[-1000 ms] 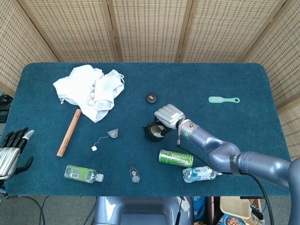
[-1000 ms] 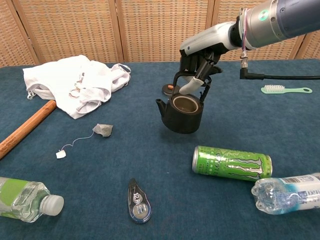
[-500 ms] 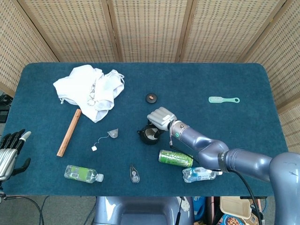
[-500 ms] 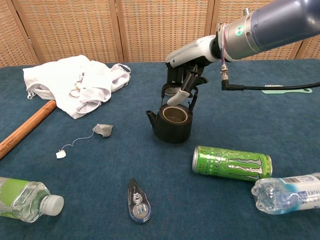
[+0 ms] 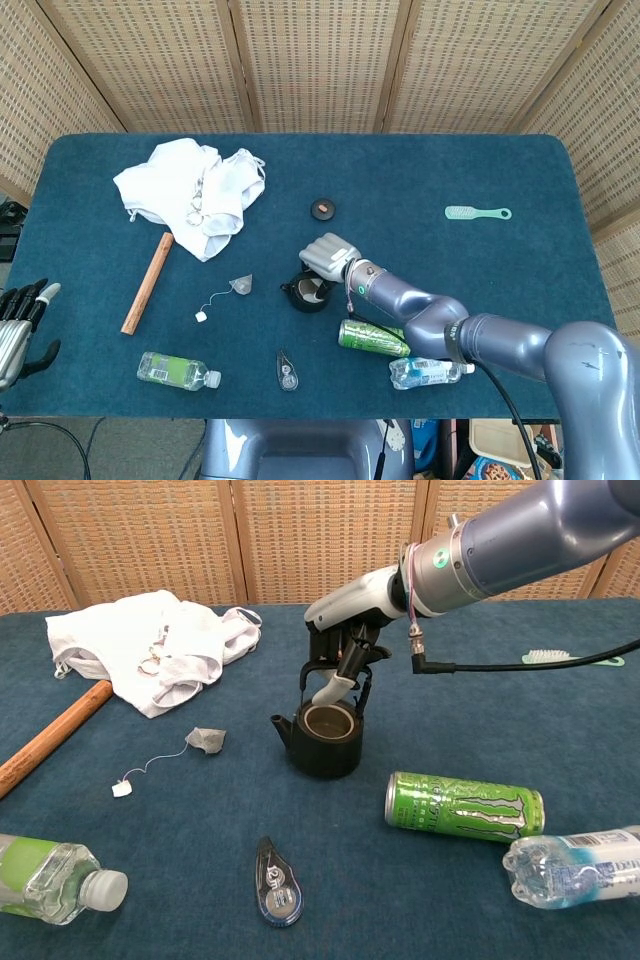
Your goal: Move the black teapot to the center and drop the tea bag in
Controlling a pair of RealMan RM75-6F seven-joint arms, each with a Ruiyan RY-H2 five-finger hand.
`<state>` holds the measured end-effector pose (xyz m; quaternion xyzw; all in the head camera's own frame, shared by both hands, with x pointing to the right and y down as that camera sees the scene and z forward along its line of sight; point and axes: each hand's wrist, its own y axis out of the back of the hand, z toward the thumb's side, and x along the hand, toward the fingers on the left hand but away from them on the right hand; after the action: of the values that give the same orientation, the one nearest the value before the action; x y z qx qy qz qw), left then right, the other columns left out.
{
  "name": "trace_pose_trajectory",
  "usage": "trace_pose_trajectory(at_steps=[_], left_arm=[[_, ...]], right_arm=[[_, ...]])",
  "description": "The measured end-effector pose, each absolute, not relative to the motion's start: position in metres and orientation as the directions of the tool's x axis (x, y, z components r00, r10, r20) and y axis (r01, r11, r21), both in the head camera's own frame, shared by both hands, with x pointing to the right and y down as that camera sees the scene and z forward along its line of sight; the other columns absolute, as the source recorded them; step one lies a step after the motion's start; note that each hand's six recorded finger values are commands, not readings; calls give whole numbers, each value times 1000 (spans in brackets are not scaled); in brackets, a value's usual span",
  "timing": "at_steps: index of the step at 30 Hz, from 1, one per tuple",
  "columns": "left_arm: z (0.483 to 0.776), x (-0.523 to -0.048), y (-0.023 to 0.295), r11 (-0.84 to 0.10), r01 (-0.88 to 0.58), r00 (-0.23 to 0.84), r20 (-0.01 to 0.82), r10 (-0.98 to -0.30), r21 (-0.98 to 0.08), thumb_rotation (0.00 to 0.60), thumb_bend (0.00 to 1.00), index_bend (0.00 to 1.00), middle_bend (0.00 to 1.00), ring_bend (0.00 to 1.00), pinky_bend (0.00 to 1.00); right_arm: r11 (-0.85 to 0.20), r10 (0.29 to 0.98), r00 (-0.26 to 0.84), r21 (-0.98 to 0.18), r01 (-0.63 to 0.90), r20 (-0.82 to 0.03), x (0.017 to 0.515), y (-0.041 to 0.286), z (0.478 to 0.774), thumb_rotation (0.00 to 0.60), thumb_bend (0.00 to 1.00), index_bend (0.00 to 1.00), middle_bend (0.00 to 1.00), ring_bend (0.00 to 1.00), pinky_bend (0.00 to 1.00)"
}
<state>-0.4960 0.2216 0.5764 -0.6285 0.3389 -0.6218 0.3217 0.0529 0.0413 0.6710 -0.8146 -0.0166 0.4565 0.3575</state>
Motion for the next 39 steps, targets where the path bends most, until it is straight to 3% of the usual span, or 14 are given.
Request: trace_pose_trajectory(at_steps=[4,24,29,39], left_arm=[[576,-497,222,-562,-27,-5,562,-827,-827,600,430,0,0,0,0],[577,-492,221,-564,-27,6,564,-826,-826,600,430,0,0,0,0],[576,-491,221,-563,-26,7,563,-826,-826,600,430,0,0,0,0],[577,-489,221,-564,-28,11,564,-826,-826,600,430,0,0,0,0]], right_arm=[[-743,345,579,-592,-312,-739,52,43,674,360,460,729,621,813,771],[-727,388,579,-624,-286,-717,61,37,673,344,460,376,296,780,771],[-715,411,581,-644,-272,-703,63,31,669,315,461,298,218,749,771],[-707,445,571,-662,-249,-689,72,24,668,309,460,276,205,738,771]])
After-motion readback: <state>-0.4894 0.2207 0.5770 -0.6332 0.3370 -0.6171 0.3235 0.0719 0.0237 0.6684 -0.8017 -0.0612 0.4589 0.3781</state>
